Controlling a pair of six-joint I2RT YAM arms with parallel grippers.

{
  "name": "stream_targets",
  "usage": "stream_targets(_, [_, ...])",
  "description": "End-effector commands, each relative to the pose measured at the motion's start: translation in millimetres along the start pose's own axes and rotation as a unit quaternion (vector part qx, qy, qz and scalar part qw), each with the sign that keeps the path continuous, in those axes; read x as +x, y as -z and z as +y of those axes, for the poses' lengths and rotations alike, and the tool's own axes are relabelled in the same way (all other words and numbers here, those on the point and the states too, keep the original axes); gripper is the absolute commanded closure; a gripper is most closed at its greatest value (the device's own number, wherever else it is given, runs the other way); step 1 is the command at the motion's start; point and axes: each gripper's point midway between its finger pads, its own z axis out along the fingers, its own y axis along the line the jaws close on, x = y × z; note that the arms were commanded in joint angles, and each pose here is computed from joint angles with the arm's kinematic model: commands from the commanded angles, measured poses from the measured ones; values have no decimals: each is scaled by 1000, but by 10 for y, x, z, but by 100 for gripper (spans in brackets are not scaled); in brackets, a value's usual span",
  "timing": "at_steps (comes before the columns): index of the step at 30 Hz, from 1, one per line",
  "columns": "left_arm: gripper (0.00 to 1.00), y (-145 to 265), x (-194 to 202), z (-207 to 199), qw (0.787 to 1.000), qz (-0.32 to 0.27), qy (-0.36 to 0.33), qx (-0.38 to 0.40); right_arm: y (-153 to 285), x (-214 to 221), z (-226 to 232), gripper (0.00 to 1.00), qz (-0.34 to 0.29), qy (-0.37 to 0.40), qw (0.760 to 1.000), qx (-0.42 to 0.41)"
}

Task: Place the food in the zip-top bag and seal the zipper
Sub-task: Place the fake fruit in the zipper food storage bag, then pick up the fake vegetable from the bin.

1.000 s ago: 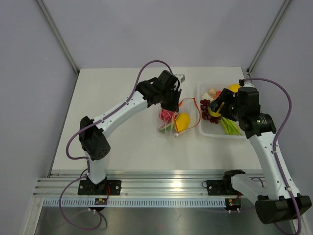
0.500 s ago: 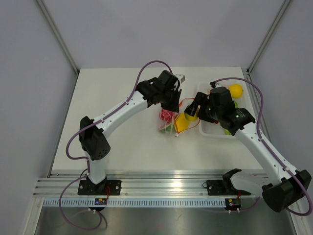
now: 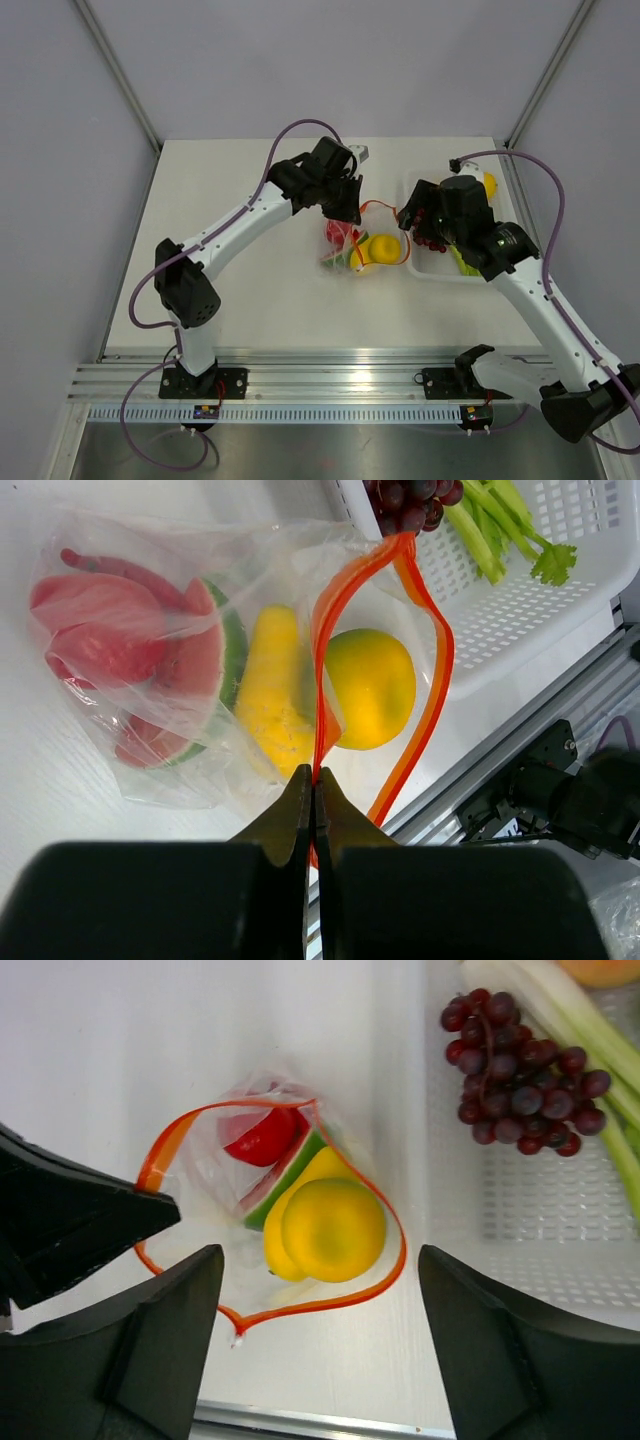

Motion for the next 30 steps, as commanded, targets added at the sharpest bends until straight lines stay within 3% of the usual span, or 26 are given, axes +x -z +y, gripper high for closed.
stream_targets(1, [100, 364, -220, -164, 998, -51, -2, 38, 157, -260, -396, 17, -51, 20, 994, 95])
stream_targets(3, [100, 386, -226, -132, 998, -52, 2, 37, 142, -290, -583, 24, -51, 14, 991, 123])
stream_targets(7, [100, 449, -274, -80, 997, -63, 23, 34, 49, -463, -1030, 48, -55, -15, 986, 158])
stream_targets(12, [100, 599, -445, 161, 991, -99, 89, 12, -45, -735, -1345, 54, -58, -12, 975, 212])
stream_targets(16, [100, 686, -563, 130, 982, -134, 124, 37, -271, -794, -1282, 50, -40, -27, 983, 176])
stream_targets(20, [100, 535, -488, -85, 982, -91, 126, 105, -612, -759, -1174, 33, -9, -38, 989, 140])
stream_targets(24, [100, 515, -466, -79, 984, -90, 113, 108, -876, -814, -1174, 22, 2, -34, 990, 136])
stream_targets(30, [100, 594, -509, -92, 986, -93, 86, 109, -1396, -875, -1268, 20, 33, -22, 988, 150])
